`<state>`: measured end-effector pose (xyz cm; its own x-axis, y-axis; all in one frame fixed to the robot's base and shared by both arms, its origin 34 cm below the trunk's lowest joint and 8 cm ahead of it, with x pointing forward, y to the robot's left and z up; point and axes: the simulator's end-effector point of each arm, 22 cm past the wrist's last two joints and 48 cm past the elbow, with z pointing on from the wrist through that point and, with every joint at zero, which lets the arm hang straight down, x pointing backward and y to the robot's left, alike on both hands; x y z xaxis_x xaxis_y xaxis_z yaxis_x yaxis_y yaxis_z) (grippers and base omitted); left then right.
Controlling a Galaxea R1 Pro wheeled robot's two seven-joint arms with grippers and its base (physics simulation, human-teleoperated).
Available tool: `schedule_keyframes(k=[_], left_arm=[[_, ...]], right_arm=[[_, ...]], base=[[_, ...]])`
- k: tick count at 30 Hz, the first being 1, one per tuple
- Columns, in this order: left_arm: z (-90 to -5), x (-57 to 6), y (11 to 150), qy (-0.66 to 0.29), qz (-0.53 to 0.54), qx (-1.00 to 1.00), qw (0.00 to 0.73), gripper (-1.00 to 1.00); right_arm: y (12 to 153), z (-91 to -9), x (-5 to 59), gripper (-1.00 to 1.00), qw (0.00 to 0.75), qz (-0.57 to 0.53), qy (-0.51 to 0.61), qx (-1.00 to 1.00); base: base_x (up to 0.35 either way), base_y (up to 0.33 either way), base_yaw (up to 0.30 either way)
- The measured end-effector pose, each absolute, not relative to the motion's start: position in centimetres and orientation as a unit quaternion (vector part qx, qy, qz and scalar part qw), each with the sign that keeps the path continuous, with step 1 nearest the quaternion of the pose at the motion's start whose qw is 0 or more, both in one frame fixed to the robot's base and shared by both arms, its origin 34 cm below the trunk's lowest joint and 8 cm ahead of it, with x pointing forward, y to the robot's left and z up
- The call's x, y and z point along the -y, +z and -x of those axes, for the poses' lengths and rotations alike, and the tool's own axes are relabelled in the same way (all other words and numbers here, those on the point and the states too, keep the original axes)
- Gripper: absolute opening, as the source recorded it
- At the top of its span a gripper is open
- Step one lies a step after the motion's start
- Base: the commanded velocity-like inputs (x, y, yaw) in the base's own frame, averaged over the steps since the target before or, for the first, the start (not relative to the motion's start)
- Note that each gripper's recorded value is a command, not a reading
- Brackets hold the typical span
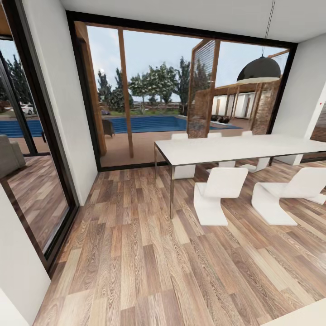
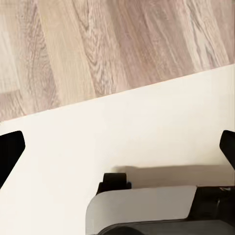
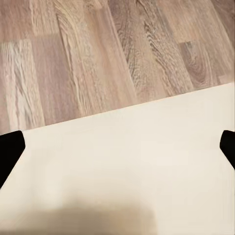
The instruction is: Set up a coffee station on the kitchen countertop: keep the coffee maker on the countertop, move the bottle of coffee from the kitchen shelf to the counter next to the coffee maker, place a paper coffee filter on top of the coffee maker, put the saucer next to the coffee maker with the coffee cup on the saucer, and place the electric kettle next to the coffee maker.
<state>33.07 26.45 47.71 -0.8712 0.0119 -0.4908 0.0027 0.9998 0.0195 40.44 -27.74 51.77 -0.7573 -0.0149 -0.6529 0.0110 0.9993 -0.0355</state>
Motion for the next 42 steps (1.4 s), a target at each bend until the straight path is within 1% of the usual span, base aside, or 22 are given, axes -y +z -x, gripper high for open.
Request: schedule_keyframes(k=[7, 12, 18, 23, 29, 34, 42], left_arm=[[-40.4, -26.2, 50.2, 0.006, -0.002, -0.950, 0.312, 1.00], [-43.3, -25.8, 51.3, 0.001, -0.003, -0.943, 0.332, 1.00], [-43.6, -26.1, 51.3, 0.004, -0.005, -0.943, 0.332, 1.00], [-43.0, -28.0, 51.1, 0.019, -0.005, -0.945, 0.327, 1.00], [-42.6, -29.8, 51.0, 0.032, -0.004, -0.946, 0.323, 1.00], [-42.4, -31.1, 50.9, 0.041, 0.021, -0.946, 0.321, 1.00], [-42.0, -30.8, 50.6, 0.038, 0.026, -0.948, 0.316, 1.00]], right_arm=[[53.6, -43.0, 27.8, 1.00, 0.382, 0.000, -0.019, -0.924], [53.8, -43.4, 28.4, 1.00, 0.387, 0.002, -0.023, -0.922], [53.9, -43.4, 28.8, 1.00, 0.387, 0.003, -0.026, -0.922], [53.8, -43.3, 28.9, 1.00, 0.385, 0.003, -0.026, -0.922], [53.6, -43.0, 29.5, 1.00, 0.382, -0.007, -0.031, -0.924], [53.6, -42.6, 32.8, 1.00, 0.379, -0.057, -0.053, -0.922], [53.1, -41.9, 33.2, 1.00, 0.371, -0.071, -0.057, -0.924]], base=[[0.000, 0.000, 0.000], [0.000, 0.000, 0.000], [0.000, 0.000, 0.000], [0.000, 0.000, 0.046], [0.000, 0.000, 0.162], [0.000, 0.000, 0.186], [0.000, 0.000, 0.189]])
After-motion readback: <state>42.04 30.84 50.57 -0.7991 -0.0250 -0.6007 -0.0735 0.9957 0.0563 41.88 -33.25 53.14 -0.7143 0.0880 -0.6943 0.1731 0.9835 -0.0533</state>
